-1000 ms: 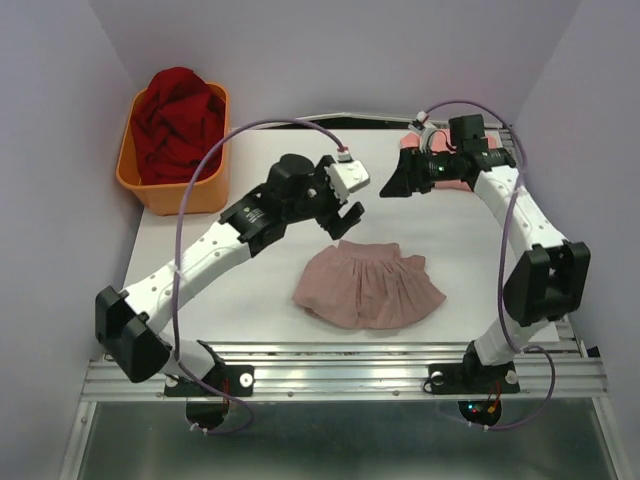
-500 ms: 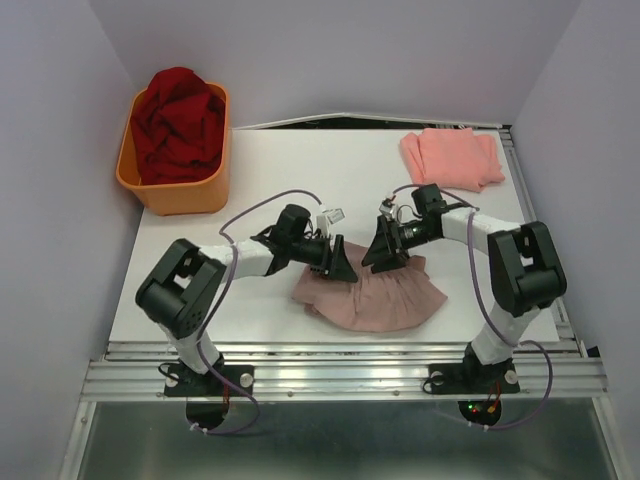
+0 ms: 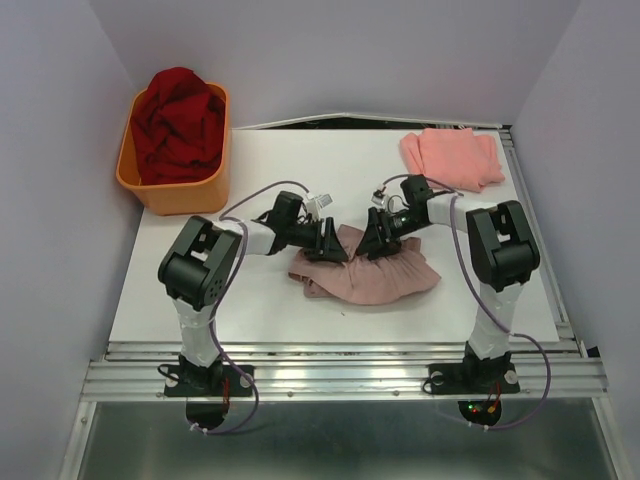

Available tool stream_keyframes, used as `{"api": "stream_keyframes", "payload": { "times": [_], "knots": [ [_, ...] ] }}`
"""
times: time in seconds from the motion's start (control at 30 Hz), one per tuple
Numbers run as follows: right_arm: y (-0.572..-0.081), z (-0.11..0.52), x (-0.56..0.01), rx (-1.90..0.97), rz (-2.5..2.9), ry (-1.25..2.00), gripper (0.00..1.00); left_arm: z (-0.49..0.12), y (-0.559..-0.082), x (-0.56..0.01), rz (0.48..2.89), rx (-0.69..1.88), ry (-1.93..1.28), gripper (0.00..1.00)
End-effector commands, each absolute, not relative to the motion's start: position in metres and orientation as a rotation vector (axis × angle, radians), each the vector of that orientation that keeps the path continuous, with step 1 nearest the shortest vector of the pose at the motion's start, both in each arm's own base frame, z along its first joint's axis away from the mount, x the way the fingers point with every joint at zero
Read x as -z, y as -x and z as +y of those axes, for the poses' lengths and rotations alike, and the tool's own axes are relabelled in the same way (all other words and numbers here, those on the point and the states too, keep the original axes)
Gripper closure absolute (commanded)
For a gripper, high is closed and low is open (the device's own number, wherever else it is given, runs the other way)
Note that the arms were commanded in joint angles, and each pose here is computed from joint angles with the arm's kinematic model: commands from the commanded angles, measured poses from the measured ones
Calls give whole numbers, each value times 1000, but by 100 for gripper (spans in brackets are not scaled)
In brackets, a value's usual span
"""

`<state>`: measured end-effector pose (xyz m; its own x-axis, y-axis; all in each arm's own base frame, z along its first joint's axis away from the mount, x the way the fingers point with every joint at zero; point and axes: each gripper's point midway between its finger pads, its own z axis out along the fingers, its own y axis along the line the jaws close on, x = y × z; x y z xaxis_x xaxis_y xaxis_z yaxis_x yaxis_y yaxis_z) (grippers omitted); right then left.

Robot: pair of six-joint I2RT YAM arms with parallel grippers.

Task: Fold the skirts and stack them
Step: Fold the skirt

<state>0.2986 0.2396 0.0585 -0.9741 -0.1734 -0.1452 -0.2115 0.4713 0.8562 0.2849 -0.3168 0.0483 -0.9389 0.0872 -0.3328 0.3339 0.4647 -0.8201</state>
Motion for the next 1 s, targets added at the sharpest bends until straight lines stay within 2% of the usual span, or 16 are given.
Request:
{"api": "stream_keyframes", "payload": {
  "times": [0.0, 0.03, 0.07, 0.13, 0.17, 0.23, 0.3, 0.37, 0.43, 0.67, 0.97],
  "knots": [
    [-340, 240, -106, -1369, 2502, 452, 27, -303, -318, -109, 2247, 1153, -618, 37],
    [-342, 241, -121, -1361, 2474, 462, 25, -305, -318, -145, 2142, 1097, -685, 32],
    [-342, 240, -151, -1339, 2424, 468, 24, -295, -322, -150, 2107, 945, -762, 30],
    [-338, 238, -181, -1317, 2371, 469, 19, -288, -321, -174, 2001, 775, -856, 22],
    [-332, 236, -190, -1310, 2370, 441, 17, -284, -315, -189, 1925, 590, -942, 19],
    [-324, 227, -218, -1218, 2315, 401, 11, -283, -302, -206, 1838, 451, -1027, 13],
    [-319, 210, -211, -1112, 2357, 262, 3, -289, -287, -207, 1758, 238, -1123, 10],
    [-308, 198, -218, -1072, 2342, 193, 0, -294, -277, -203, 1723, 146, -1167, 8],
    [-302, 178, -202, -985, 2374, 88, 0, -304, -271, -191, 1708, 78, -1219, 2],
    [-299, 113, -148, -892, 2479, -266, 0, -358, -249, -155, 1620, -11, -1398, 2],
    [-293, 109, -112, -945, 2573, -349, 0, -386, -253, -85, 1624, -79, -1512, 2]
  ]
}}
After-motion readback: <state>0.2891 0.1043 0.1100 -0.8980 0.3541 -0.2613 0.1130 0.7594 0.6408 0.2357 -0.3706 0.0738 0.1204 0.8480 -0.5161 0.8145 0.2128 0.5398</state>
